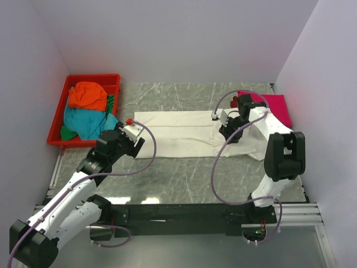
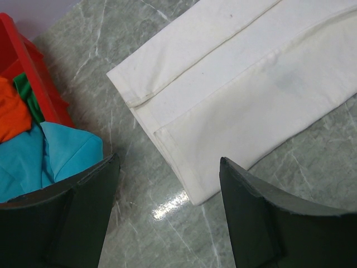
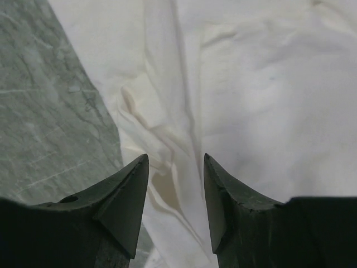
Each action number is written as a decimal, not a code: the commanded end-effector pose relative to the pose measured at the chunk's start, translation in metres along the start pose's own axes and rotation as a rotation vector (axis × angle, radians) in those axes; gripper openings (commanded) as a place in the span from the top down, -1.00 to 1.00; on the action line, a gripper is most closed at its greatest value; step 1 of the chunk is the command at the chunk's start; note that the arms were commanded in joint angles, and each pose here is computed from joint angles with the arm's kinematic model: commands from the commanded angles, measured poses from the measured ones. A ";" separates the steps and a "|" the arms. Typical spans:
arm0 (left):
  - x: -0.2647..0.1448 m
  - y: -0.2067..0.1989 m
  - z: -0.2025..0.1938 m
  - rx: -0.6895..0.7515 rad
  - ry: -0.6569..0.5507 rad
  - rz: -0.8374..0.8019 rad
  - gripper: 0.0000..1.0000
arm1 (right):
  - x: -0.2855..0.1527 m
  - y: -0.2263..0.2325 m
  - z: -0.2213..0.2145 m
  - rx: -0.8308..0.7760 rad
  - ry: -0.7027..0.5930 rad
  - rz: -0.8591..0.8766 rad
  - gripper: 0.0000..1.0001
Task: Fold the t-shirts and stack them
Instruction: Fold the tshirt
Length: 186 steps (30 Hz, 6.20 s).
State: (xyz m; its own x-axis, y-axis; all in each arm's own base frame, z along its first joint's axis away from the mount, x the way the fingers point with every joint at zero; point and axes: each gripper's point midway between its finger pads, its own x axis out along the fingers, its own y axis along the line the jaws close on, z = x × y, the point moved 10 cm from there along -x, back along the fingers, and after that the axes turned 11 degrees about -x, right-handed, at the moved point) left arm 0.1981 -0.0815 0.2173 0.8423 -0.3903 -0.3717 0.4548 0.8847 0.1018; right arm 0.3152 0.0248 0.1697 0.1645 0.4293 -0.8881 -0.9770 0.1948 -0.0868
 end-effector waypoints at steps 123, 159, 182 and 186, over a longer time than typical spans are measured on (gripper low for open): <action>0.003 -0.006 0.013 -0.006 -0.048 -0.072 -0.54 | -0.026 -0.063 -0.048 0.478 -0.019 -0.283 1.00; 0.003 -0.006 0.011 -0.008 -0.042 -0.082 -0.55 | -0.012 -0.018 -0.042 0.415 0.031 -0.102 0.12; 0.004 -0.007 0.010 -0.008 -0.035 -0.085 -0.56 | 0.029 -0.001 -0.036 0.373 0.114 -0.038 0.07; 0.004 -0.007 0.012 -0.008 -0.040 -0.086 -0.56 | 0.030 -0.003 -0.036 0.375 0.137 -0.070 0.04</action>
State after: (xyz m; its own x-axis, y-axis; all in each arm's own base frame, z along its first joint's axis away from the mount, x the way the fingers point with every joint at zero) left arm 0.1988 -0.0875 0.2119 0.8034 -0.4451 -0.3956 0.5112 0.8562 0.0748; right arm 0.3135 0.0065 0.1223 0.1274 0.3180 -0.9395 -0.8524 0.5195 0.0602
